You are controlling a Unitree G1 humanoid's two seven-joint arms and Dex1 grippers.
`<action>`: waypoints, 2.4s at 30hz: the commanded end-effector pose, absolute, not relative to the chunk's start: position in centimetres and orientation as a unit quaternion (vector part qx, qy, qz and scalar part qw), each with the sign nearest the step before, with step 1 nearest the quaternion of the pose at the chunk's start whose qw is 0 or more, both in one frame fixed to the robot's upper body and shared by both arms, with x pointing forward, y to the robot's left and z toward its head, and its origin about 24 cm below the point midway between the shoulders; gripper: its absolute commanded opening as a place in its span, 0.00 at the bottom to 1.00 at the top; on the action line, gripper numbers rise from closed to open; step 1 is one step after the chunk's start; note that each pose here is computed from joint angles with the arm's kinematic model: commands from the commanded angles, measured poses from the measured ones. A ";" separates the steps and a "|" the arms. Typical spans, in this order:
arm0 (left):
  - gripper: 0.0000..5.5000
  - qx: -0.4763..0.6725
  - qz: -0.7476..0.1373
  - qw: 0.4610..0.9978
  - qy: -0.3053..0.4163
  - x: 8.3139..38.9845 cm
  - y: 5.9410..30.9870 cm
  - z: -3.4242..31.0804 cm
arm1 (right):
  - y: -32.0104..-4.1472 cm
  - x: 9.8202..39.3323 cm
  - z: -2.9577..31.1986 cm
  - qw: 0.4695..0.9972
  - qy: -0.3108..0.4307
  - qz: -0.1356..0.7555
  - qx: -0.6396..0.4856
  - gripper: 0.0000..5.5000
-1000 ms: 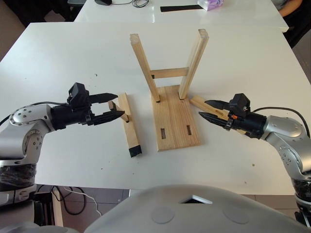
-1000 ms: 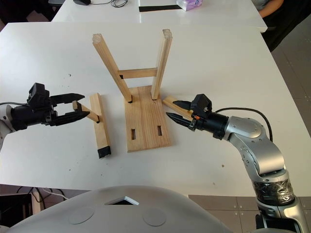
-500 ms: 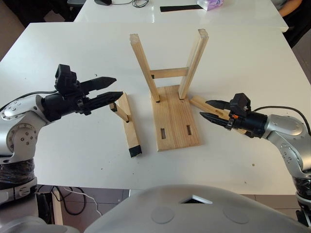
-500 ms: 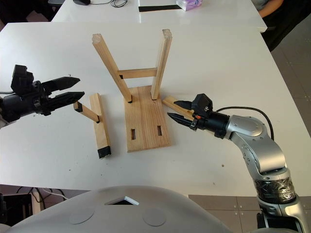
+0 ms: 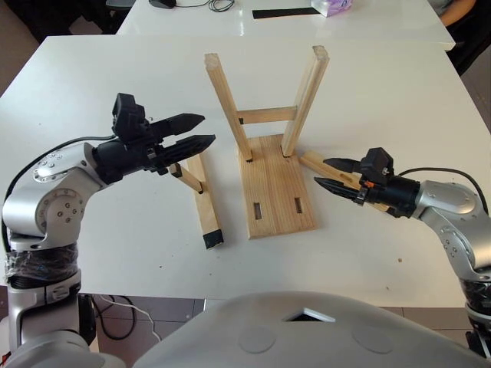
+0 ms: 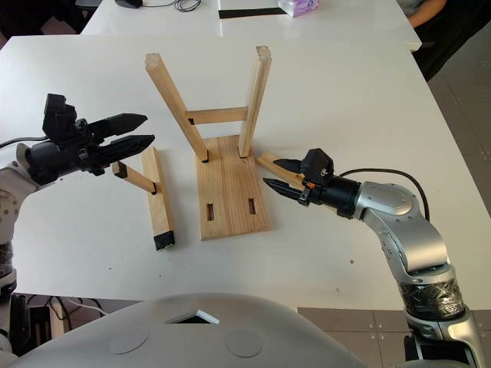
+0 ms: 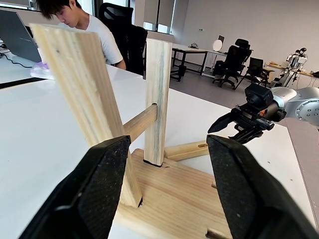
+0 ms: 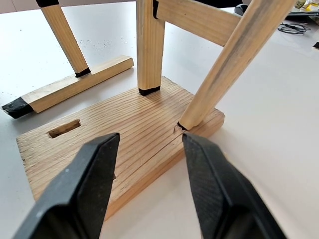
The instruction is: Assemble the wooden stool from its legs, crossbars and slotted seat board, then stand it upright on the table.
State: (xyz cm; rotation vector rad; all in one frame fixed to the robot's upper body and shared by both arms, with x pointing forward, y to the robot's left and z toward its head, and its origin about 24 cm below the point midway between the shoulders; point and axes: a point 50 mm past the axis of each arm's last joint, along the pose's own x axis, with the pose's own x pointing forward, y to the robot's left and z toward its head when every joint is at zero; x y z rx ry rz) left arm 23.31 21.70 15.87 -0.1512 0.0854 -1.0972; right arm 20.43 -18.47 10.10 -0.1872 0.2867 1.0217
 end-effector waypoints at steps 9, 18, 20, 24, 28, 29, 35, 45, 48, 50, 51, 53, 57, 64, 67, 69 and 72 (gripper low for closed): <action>0.52 -0.060 -0.523 0.850 0.014 23.5 21.4 17.5 | -18.3 20.8 10.5 0.855 0.130 0.491 -0.101 0.42; 0.52 -0.076 -0.523 0.849 -0.018 23.0 21.6 19.3 | -18.4 20.8 10.7 0.856 0.129 0.491 -0.101 0.42; 0.52 -0.078 -0.520 0.850 -0.014 22.8 21.4 18.9 | -18.5 20.8 10.7 0.855 0.130 0.493 -0.101 0.42; 0.52 -0.087 -0.507 0.857 0.032 22.4 21.5 15.9 | -18.7 20.9 10.7 0.851 0.137 0.496 -0.105 0.42; 0.52 -0.093 -0.498 0.857 0.097 22.1 20.8 10.9 | -18.7 21.0 10.6 0.847 0.140 0.502 -0.107 0.42; 0.52 -0.096 -0.498 0.856 0.101 22.2 20.5 10.3 | -18.6 21.1 10.6 0.845 0.140 0.504 -0.109 0.42; 0.52 -0.130 -0.508 0.851 0.032 22.8 20.4 13.4 | -18.6 21.3 10.8 0.843 0.139 0.508 -0.112 0.42; 0.52 -0.120 -0.550 0.826 -0.038 21.9 19.7 19.6 | -18.5 20.9 10.6 0.848 0.137 0.501 -0.107 0.42; 0.52 -0.088 -0.583 0.808 0.019 20.1 17.7 18.9 | -18.6 20.7 10.6 0.850 0.137 0.497 -0.108 0.42; 0.52 -0.054 -0.593 0.799 0.084 18.4 17.0 17.0 | -18.7 20.6 10.6 0.852 0.137 0.493 -0.107 0.42; 0.52 -0.030 -0.591 0.798 0.118 17.5 17.2 15.9 | -18.7 20.5 10.5 0.854 0.138 0.491 -0.107 0.42; 0.52 -0.008 -0.584 0.792 0.176 15.9 18.2 13.9 | -18.8 20.3 10.5 0.857 0.138 0.486 -0.105 0.42; 0.52 0.003 -0.574 0.785 0.232 14.7 18.0 10.7 | -18.8 19.9 10.1 0.862 0.140 0.477 -0.101 0.42; 0.52 0.010 -0.525 0.812 0.255 15.6 17.0 6.3 | -18.2 20.2 9.8 0.863 0.135 0.477 -0.099 0.42; 0.52 0.034 -0.519 0.811 0.267 15.5 17.5 5.5 | -18.2 20.1 9.7 0.864 0.136 0.475 -0.098 0.42; 0.52 0.052 -0.522 0.805 0.278 15.2 18.0 5.2 | -18.2 20.0 9.6 0.864 0.136 0.474 -0.098 0.42; 0.52 0.080 -0.526 0.795 0.292 15.1 19.1 5.2 | -18.1 19.8 9.5 0.867 0.136 0.469 -0.096 0.42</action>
